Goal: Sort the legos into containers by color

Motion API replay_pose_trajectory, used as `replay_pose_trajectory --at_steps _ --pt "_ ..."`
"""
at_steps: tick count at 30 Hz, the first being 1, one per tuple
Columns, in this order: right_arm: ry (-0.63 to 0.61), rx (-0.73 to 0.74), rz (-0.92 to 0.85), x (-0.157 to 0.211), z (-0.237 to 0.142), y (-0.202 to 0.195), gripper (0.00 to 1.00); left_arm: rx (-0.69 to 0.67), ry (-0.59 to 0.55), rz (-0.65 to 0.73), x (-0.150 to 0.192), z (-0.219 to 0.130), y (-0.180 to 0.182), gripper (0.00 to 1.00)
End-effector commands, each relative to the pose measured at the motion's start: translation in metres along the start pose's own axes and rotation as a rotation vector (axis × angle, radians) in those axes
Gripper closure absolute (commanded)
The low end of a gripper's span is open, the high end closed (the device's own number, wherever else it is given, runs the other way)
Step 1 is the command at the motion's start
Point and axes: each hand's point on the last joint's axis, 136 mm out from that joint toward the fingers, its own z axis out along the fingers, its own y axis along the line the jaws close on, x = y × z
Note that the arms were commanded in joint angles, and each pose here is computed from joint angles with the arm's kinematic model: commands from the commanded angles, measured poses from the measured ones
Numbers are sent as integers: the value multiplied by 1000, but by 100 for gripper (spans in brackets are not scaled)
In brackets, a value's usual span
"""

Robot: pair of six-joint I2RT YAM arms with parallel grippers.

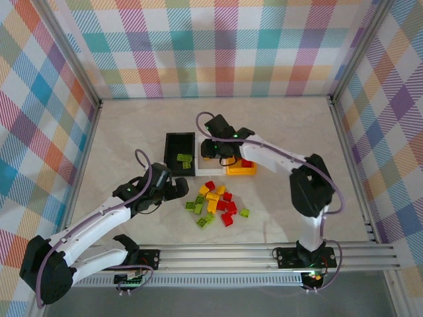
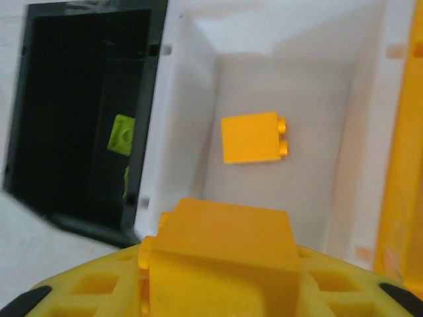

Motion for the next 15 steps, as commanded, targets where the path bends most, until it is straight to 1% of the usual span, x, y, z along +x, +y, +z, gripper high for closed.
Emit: replay_pose_trajectory --at_steps 1,3,5,7,10,15 --pt "1 33 15 -13 7 -2 59 -4 23 44 2 -4 -3 0" --pt "-8 28 13 -20 12 3 53 -1 36 54 4 -4 -4 0" --pt "-7 22 20 -24 12 6 41 4 49 66 6 -4 -5 0" --pt "-23 2 23 -28 5 11 34 18 60 78 7 -5 -8 0" --pt "-71 -18 22 -35 -15 12 30 27 68 88 8 -6 -12 0" --pt "-143 -49 37 -29 -54 4 28 52 81 140 10 -4 -30 0"
